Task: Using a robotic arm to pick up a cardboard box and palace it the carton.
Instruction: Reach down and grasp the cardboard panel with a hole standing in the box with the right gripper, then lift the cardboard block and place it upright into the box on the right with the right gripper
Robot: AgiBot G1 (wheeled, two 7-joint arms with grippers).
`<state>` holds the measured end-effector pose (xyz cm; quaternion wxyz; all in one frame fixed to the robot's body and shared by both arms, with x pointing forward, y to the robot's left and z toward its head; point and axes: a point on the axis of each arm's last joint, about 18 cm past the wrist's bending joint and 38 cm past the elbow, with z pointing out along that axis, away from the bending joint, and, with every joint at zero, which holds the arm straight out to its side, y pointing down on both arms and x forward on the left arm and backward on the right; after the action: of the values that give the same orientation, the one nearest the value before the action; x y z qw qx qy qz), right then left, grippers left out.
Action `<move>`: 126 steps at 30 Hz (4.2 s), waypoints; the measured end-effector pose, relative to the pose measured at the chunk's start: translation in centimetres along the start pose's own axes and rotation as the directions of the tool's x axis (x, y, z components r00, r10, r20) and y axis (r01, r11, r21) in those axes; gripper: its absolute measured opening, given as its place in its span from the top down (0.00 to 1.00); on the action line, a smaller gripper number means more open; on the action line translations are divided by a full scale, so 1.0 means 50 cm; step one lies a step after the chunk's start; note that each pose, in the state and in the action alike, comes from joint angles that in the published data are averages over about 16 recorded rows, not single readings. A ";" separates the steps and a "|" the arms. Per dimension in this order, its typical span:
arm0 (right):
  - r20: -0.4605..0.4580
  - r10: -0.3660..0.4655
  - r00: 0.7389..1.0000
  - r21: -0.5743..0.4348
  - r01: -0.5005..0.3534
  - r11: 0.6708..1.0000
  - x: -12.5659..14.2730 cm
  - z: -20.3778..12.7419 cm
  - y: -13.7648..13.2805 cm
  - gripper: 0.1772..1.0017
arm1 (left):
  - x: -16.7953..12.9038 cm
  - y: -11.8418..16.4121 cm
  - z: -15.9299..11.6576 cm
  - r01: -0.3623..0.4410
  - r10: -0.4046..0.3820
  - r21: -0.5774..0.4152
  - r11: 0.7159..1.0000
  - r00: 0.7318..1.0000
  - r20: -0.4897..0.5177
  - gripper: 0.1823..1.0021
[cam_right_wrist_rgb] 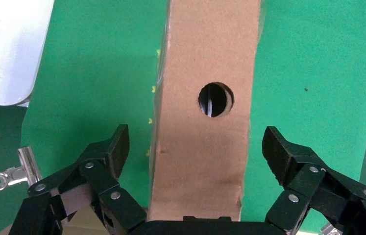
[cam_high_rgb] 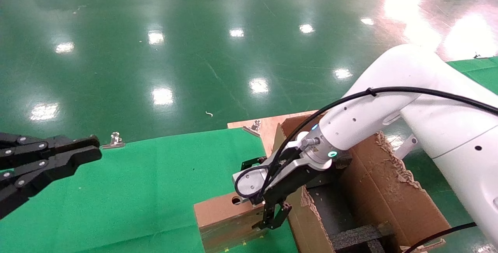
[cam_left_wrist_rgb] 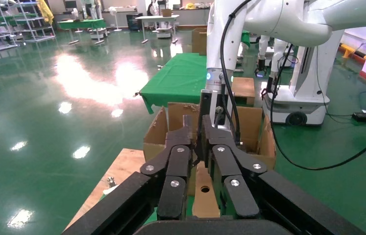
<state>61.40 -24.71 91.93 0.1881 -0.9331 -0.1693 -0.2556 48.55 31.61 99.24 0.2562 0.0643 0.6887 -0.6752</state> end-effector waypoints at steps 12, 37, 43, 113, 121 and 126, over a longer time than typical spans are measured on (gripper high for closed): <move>-0.003 0.005 1.000 0.006 -0.005 1.000 -0.001 -0.001 0.001 0.12 | 0.000 0.000 0.000 0.000 0.000 0.000 1.000 1.000 0.000 0.79; -0.048 0.034 0.998 0.036 -0.032 0.999 0.015 -0.033 0.006 0.70 | 0.000 0.000 0.000 0.000 0.000 0.000 1.000 1.000 0.000 0.15; -0.130 0.051 0.990 0.070 -0.042 0.997 0.051 -0.115 0.006 0.73 | 0.000 0.000 0.000 0.000 0.000 0.000 1.000 1.000 0.000 0.07; -0.458 0.820 0.343 0.141 -0.883 0.448 -0.258 -0.480 0.368 0.75 | 0.000 0.000 0.000 0.000 0.000 0.000 1.000 1.000 0.001 0.00; -0.474 0.876 0.089 0.241 -0.944 0.227 -0.280 -0.437 0.396 0.75 | 0.000 0.000 0.000 0.000 0.000 0.000 1.000 1.000 0.001 0.00; -0.484 0.875 0.013 0.272 -0.948 0.164 -0.288 -0.420 0.400 0.75 | 0.000 0.000 0.000 0.000 0.000 0.000 1.000 1.000 0.001 0.00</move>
<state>49.28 -54.50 95.61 0.2853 -0.7100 0.5498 -0.3350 48.56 31.63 99.24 0.2565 0.0638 0.6884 -0.6754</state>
